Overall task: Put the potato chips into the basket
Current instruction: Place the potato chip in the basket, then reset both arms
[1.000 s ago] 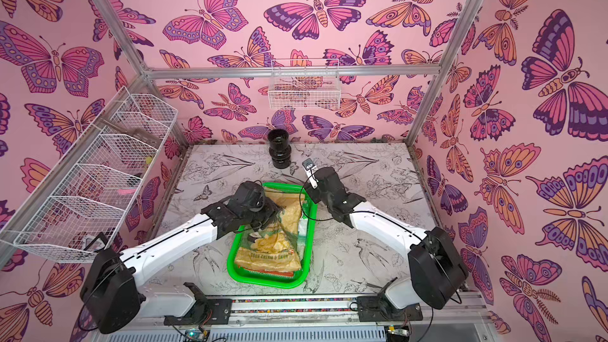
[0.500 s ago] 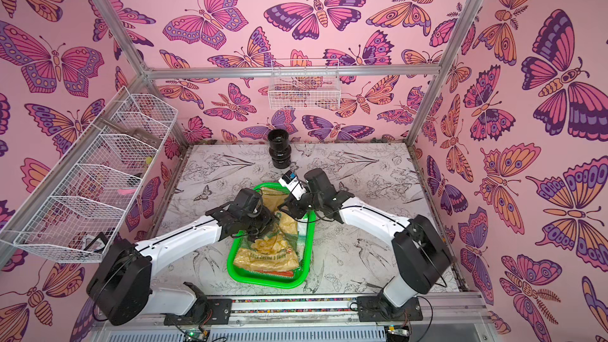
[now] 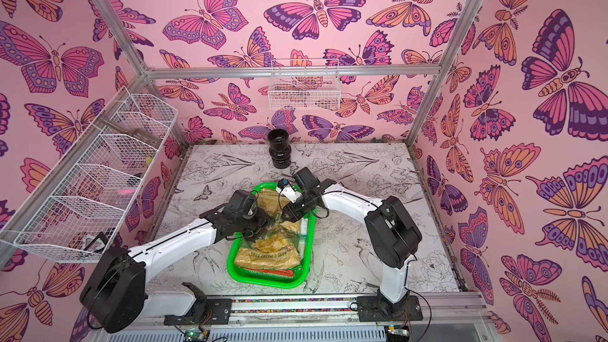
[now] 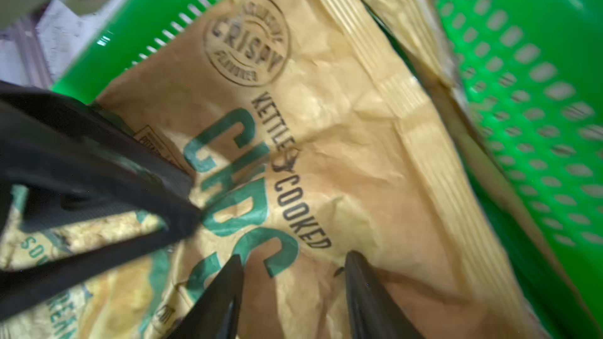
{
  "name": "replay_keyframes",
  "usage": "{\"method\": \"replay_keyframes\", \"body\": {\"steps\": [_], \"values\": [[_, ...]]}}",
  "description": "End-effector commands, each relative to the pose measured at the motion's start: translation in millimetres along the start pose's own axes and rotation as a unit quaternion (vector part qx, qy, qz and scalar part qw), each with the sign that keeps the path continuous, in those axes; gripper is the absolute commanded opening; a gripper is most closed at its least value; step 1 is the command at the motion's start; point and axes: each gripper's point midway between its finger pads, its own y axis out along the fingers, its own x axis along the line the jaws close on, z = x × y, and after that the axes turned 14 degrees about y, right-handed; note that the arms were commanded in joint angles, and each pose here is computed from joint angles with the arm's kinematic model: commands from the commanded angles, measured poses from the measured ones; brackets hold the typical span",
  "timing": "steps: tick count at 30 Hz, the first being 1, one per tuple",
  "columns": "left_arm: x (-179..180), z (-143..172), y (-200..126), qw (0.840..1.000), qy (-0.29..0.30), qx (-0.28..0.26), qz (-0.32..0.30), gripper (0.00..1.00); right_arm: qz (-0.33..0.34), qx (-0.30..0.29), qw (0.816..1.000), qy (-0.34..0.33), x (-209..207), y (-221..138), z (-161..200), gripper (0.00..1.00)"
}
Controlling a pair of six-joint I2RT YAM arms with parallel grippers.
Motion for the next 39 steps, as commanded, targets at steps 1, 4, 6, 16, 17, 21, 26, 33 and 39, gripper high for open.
{"method": "replay_keyframes", "body": {"steps": [1,4,6,16,17,21,26,33,39], "values": [[54,22,4,0.995,-0.011,0.036,-0.090,0.51,0.143,0.079,0.985,0.056,-65,-7,59,0.54],[58,26,6,0.994,-0.009,0.046,-0.095,0.51,0.175,0.067,0.981,0.052,-75,-13,57,0.56],[61,28,6,0.994,-0.008,0.049,-0.097,0.51,0.174,0.058,0.982,0.048,-73,-17,50,0.56],[-24,-48,-71,0.976,0.166,-0.137,-0.020,0.51,0.126,-0.101,0.984,0.075,-41,-78,-33,0.58],[-33,-62,-90,0.963,0.199,-0.179,-0.026,0.51,0.133,-0.127,0.979,0.092,-46,-91,-41,0.59],[-28,-112,-161,0.897,0.247,-0.348,-0.113,0.71,0.189,-0.234,0.936,0.181,-94,-149,-54,0.60],[19,-155,-204,0.801,0.261,-0.479,-0.246,0.88,0.263,-0.325,0.830,0.368,-196,-210,-8,0.62],[108,-189,-205,0.763,0.219,-0.481,-0.371,0.89,0.388,-0.381,0.726,0.422,-265,-252,75,0.62],[173,-194,-177,0.769,0.147,-0.467,-0.411,0.88,0.503,-0.405,0.662,0.381,-281,-270,122,0.63]]}}
